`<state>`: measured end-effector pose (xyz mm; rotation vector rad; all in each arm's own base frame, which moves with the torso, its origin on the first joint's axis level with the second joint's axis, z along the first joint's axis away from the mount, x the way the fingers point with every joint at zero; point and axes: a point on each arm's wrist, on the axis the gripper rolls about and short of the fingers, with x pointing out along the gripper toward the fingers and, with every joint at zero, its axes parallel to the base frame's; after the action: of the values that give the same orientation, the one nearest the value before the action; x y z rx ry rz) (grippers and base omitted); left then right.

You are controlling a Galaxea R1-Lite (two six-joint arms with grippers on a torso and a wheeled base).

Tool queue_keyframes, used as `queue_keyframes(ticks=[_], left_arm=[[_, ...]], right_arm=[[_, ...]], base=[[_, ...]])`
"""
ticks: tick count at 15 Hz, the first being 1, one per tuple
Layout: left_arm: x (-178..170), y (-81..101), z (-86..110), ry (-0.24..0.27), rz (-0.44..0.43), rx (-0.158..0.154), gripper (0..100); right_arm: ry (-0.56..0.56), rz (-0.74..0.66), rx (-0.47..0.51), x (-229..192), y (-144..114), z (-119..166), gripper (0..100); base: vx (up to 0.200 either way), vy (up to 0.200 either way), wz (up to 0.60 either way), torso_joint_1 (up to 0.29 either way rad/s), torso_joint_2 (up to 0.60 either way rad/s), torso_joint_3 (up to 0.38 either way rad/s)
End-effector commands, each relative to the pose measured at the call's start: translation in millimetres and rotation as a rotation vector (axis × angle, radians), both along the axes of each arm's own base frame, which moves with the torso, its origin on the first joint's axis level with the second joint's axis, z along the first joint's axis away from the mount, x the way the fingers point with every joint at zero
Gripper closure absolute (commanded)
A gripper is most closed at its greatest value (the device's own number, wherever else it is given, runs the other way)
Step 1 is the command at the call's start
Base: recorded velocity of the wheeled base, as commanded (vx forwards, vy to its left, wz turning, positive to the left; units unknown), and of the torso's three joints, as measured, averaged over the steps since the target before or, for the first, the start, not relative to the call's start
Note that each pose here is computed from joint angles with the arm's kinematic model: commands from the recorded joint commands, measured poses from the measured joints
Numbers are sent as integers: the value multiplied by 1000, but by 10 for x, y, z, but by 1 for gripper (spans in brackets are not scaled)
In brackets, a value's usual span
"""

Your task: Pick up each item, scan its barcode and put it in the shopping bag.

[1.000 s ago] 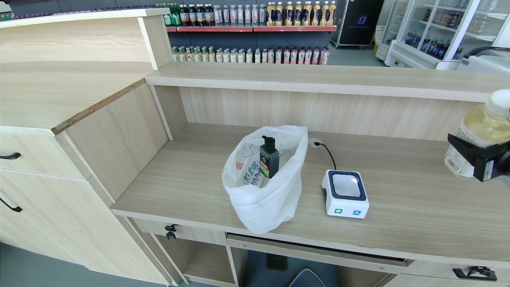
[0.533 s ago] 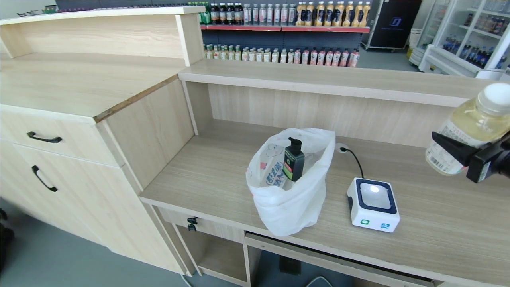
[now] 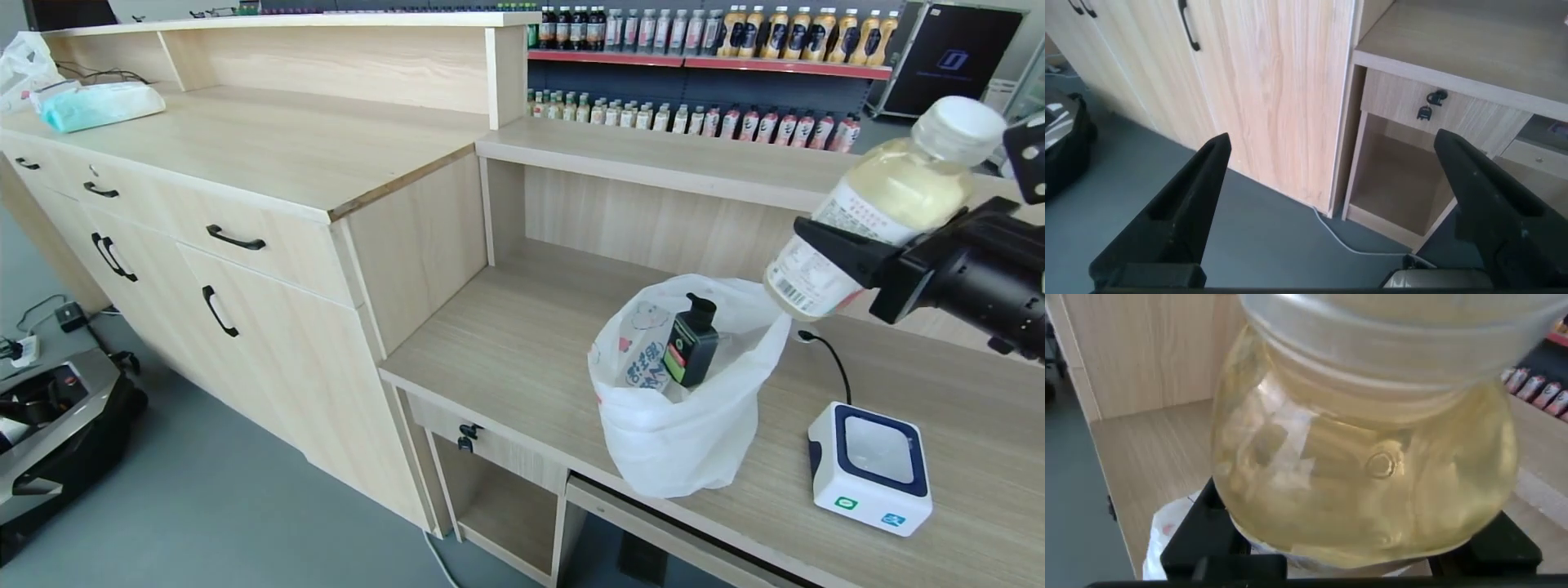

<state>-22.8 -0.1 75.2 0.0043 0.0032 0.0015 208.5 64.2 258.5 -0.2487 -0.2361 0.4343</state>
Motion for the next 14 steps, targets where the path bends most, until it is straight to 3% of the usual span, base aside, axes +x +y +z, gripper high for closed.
queue_keyframes(ticks=[1,7,10,14], left_arm=[[0,0,0,0,0,0,0],[0,0,0,0,0,0,0],[0,0,0,0,0,0,0],[0,0,0,0,0,0,0]], right_arm=[[147,29,55,338,122,-308,100],[314,11,55,826,209,-966,100],[345,86,40,884,252,-1092,100],[393,84,23,930,265,-1248,100]], base=[[0,0,0,0,0,0],[0,0,0,0,0,0],[0,0,0,0,0,0],[0,0,0,0,0,0]])
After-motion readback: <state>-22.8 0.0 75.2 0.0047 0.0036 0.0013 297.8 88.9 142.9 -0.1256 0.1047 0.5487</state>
